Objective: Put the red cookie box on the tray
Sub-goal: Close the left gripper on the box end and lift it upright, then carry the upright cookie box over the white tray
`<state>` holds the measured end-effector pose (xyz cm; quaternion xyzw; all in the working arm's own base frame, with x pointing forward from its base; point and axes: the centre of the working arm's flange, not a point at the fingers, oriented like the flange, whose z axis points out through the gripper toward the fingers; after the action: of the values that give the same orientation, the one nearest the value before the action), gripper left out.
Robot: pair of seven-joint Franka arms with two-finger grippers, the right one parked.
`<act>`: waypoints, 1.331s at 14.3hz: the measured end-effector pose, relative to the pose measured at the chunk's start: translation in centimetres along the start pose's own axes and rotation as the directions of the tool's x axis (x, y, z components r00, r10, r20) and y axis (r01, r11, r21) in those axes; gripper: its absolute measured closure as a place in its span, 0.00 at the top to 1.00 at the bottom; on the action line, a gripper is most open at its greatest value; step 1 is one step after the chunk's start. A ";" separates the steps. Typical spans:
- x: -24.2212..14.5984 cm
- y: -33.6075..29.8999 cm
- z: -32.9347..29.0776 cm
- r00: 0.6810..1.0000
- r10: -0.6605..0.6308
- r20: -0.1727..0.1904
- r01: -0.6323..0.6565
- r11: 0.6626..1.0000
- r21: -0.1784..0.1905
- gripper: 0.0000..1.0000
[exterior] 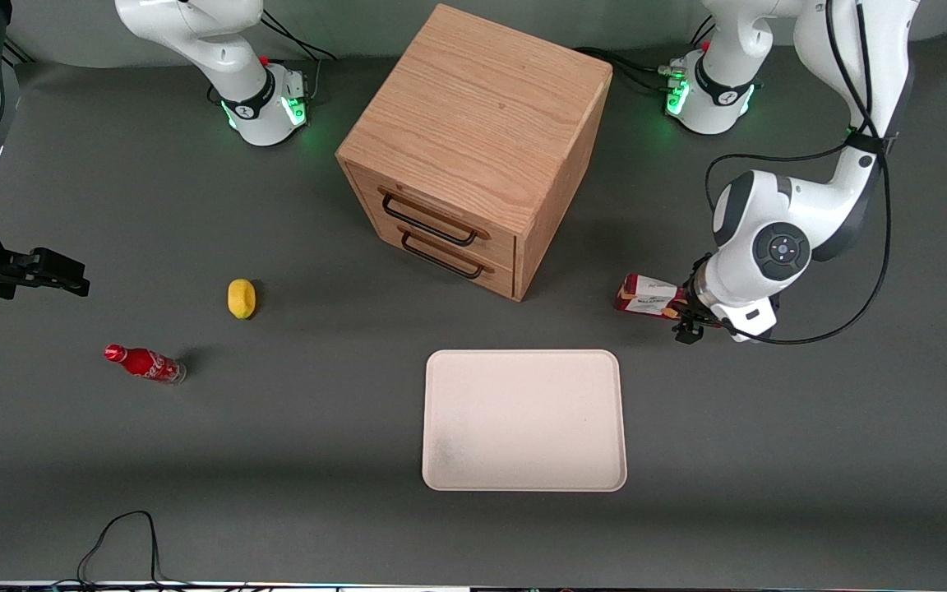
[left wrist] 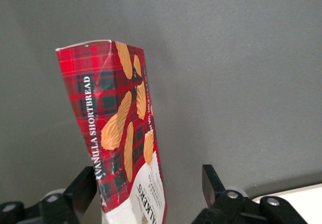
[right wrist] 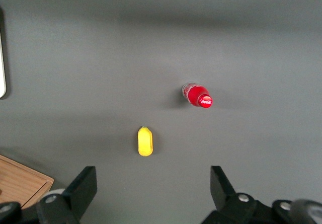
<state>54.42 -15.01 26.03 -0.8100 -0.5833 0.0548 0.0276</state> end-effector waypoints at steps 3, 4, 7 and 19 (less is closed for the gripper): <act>0.0 -0.3 1.5 1.000 0.000 0.004 0.000 1.000 0.029 0.86; 0.0 -0.3 1.8 1.000 0.000 0.005 0.000 0.999 0.033 0.73; 0.1 -0.3 1.8 1.000 0.013 0.001 -0.013 0.999 0.034 0.40; -0.4 5.3 -15.3 0.686 0.719 -0.111 -0.727 0.684 -0.061 0.03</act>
<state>61.11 -16.75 40.69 -0.9760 -0.2172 0.0004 -0.0138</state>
